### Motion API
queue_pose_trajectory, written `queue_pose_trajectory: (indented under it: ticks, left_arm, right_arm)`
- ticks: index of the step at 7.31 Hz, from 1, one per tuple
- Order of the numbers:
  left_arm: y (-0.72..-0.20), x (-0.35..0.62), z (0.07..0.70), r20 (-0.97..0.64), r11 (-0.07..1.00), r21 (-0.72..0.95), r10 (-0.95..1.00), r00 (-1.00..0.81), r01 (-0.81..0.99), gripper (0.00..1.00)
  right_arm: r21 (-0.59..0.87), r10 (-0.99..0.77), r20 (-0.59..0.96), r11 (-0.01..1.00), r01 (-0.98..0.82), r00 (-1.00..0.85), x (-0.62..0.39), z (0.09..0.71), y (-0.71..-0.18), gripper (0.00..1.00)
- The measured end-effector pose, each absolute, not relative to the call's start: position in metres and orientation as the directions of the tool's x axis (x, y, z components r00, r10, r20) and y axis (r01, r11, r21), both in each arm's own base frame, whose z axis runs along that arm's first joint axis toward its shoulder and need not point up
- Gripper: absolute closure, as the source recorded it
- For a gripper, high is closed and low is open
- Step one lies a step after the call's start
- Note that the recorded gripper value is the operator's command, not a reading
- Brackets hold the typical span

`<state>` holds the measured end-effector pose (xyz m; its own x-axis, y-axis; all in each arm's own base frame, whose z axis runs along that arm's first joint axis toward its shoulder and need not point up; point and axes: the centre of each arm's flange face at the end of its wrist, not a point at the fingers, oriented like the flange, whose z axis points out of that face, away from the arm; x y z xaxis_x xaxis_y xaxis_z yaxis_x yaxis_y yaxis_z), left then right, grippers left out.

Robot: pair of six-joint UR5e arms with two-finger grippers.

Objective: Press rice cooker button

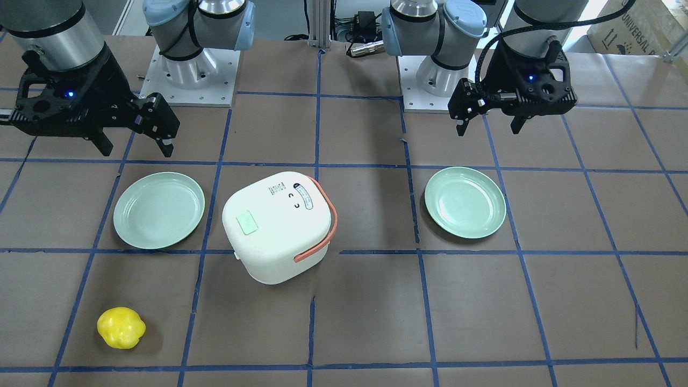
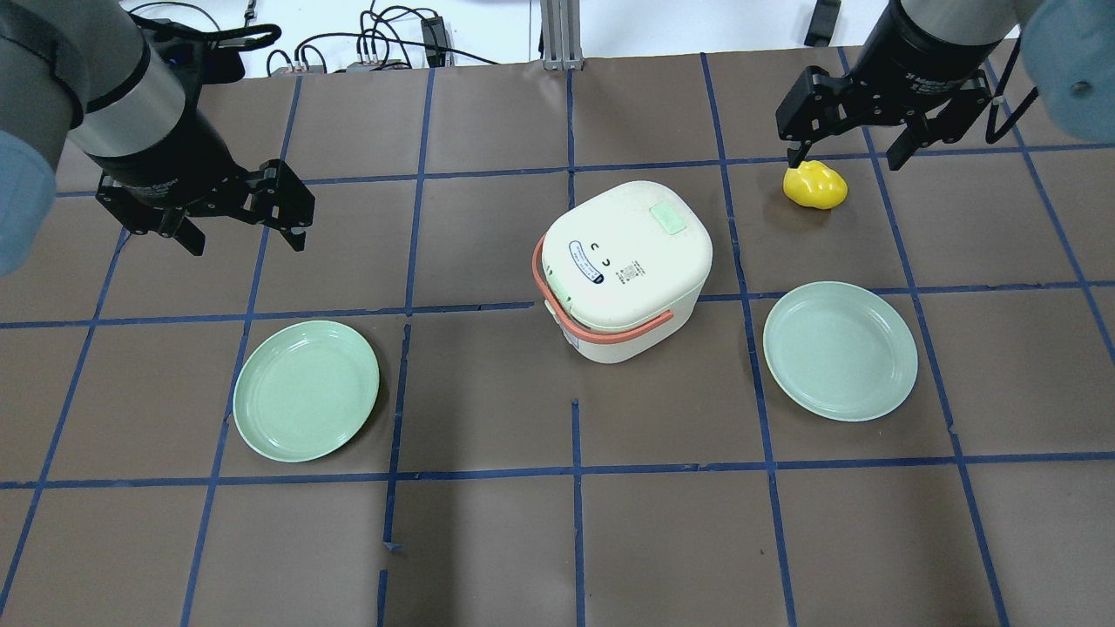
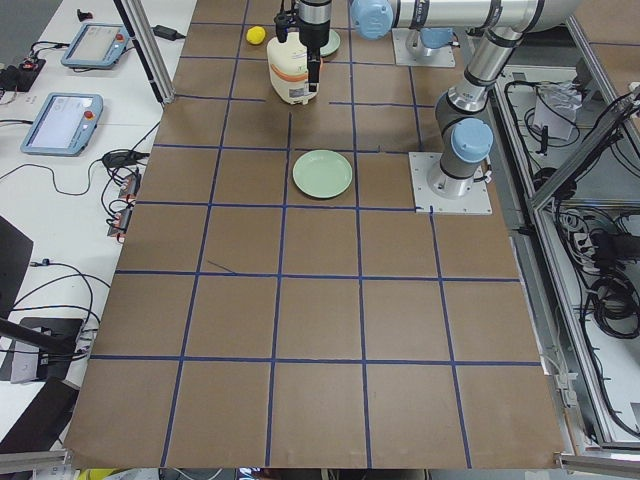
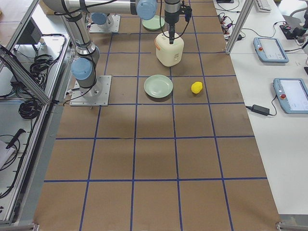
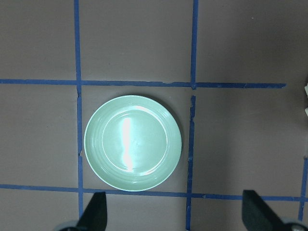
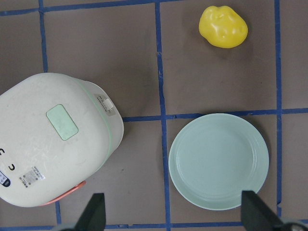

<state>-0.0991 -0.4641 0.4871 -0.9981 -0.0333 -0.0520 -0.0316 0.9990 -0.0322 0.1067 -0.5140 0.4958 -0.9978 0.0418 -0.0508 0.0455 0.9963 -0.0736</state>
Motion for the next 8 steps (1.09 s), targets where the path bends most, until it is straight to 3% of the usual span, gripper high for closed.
queue_pose_trajectory:
  ticks: [3,4,6,8]
  left_arm:
    - [-0.4641,-0.0991,0.4871,-0.052,0.999,-0.033,-0.033,-0.998,-0.032,0.00]
    - [-0.4641,-0.0991,0.4871,-0.052,0.999,-0.033,-0.033,-0.998,-0.032,0.00]
    - [-0.4641,-0.0991,0.4871,-0.052,0.999,-0.033,-0.033,-0.998,-0.032,0.00]
    - [-0.4641,-0.0991,0.4871,-0.052,0.999,-0.033,-0.034,-0.998,-0.032,0.00]
  right_arm:
    - [-0.071,0.042,-0.050,0.996,0.045,-0.998,0.1066,0.4952,-0.5136,0.01]
    - [-0.071,0.041,-0.051,0.997,0.045,-0.998,0.1067,0.4954,-0.5136,0.22]
    - [-0.074,0.040,-0.056,0.996,0.044,-0.998,0.1074,0.4955,-0.5142,0.91]
    - [-0.074,0.039,-0.069,0.996,0.044,-0.997,0.1085,0.4917,-0.5176,0.95]
